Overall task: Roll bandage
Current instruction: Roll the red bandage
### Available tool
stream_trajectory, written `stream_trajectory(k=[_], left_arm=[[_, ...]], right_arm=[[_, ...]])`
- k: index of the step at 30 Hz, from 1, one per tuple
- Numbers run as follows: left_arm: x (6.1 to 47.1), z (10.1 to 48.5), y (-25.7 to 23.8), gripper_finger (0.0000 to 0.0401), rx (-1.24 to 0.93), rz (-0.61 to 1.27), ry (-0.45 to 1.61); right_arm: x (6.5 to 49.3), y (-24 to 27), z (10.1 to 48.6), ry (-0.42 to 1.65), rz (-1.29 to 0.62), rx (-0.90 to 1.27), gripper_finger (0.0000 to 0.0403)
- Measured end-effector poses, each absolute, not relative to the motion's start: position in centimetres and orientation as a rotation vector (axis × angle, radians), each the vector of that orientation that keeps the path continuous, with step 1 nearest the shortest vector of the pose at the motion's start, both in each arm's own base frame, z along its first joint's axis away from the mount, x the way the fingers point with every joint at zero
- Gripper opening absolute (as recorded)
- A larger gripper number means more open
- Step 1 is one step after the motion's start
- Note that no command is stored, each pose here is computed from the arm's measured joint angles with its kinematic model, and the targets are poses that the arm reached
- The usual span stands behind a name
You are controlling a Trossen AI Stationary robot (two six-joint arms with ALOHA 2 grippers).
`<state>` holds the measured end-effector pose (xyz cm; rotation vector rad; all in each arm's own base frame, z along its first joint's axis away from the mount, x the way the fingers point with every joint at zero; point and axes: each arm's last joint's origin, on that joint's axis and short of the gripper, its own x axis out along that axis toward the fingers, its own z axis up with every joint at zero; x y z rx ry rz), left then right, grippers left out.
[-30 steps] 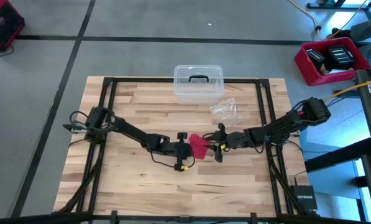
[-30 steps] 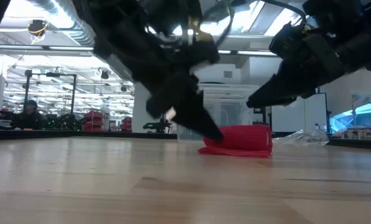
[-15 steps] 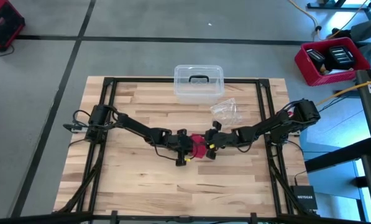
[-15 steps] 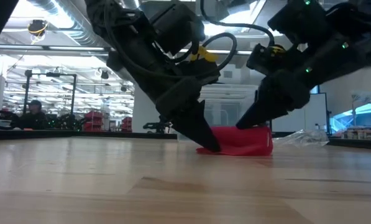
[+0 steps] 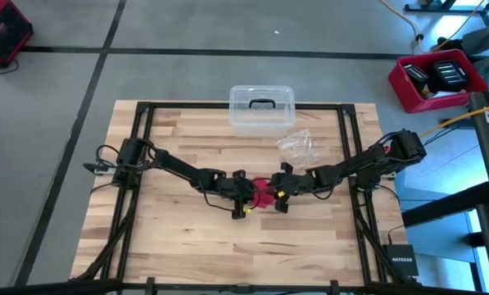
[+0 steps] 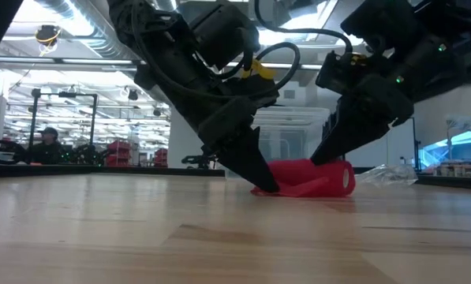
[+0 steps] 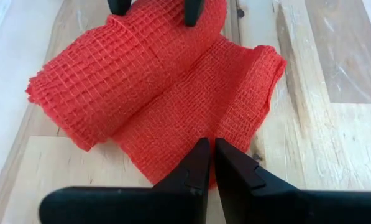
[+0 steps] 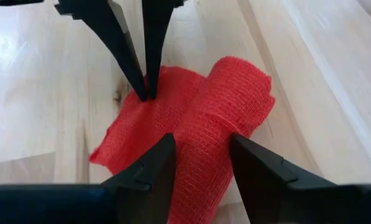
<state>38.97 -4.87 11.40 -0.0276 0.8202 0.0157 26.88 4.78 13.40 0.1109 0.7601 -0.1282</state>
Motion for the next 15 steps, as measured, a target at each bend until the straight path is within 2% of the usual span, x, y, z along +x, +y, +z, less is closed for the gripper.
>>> stream_trajectory(k=[8,15], left_arm=[[38.95,11.33,-4.81,0.0017,-0.042,0.025,0.826],[38.59,11.09,-4.77,0.0017,-0.079,0.050,0.875]], right_arm=[[26.65,5.13,12.78,0.809,-0.151,0.098,0.0156],[25.90,4.94,12.72,0.891,-0.112,-0.023,0.0156]])
